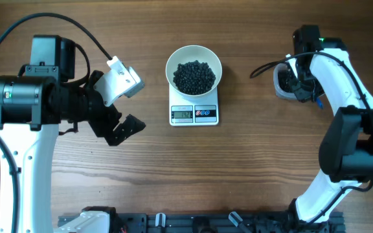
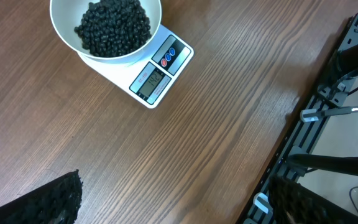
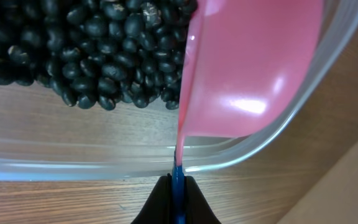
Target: Scoop item into bowl and weigh 150g on scale
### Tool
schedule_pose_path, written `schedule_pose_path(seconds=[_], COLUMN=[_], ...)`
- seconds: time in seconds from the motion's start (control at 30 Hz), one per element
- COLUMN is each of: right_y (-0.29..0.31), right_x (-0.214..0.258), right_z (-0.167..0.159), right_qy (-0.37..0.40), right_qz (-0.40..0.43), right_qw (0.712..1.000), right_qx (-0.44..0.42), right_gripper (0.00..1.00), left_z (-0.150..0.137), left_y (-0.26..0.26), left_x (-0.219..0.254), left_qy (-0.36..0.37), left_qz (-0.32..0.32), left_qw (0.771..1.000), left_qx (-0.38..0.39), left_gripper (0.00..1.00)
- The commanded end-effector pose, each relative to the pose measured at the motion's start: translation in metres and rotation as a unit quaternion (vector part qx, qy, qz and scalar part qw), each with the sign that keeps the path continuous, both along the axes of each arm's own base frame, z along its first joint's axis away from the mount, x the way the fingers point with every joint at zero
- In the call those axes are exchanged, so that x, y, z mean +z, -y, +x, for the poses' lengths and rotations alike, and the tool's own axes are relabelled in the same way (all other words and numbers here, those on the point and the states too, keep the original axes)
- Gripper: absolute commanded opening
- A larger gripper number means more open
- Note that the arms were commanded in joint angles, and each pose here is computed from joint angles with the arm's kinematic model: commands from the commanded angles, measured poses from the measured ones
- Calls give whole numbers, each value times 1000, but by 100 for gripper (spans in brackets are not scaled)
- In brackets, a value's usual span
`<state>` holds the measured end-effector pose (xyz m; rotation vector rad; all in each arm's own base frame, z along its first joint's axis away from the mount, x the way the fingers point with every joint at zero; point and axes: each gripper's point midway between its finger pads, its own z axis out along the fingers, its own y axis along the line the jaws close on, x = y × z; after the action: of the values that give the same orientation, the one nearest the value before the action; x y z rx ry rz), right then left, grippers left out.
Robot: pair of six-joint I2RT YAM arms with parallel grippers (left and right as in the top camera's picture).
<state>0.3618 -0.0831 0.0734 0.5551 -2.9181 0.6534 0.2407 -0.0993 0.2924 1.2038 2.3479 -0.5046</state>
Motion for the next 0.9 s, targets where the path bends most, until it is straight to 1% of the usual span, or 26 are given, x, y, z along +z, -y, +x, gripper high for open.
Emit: schedule_pose_path(seconds=[0.0,0.13,0.27,0.5,0.73,0.87], right_y=[-27,-44,-54,-79,-94,-107], right_x=[-19,-23,-24,-20,-19,-15], right_z=[5,3,3,7,1,-6], right_qy=[-10,-11,-10,-1,-11,-21], right_qz=[88,137,165,239,280,327], right_qw=[996,990,986,971,960,945], right_qx=[32,32,32,30,24,11], right_gripper=[4,4,4,4,4,4], left_z=[0,0,0,0,0,0], left_y=[-2,-2,-2,-2,-2,-2], left_x=[5,5,5,5,5,5], left_qy=[13,13,13,13,13,13], left_qz=[2,2,2,2,2,2], left_qw=[1000,1000,1000,1000,1000,1000], left_qx=[-1,-1,-1,-1,-1,-1], left_gripper=[100,100,100,100,100,100])
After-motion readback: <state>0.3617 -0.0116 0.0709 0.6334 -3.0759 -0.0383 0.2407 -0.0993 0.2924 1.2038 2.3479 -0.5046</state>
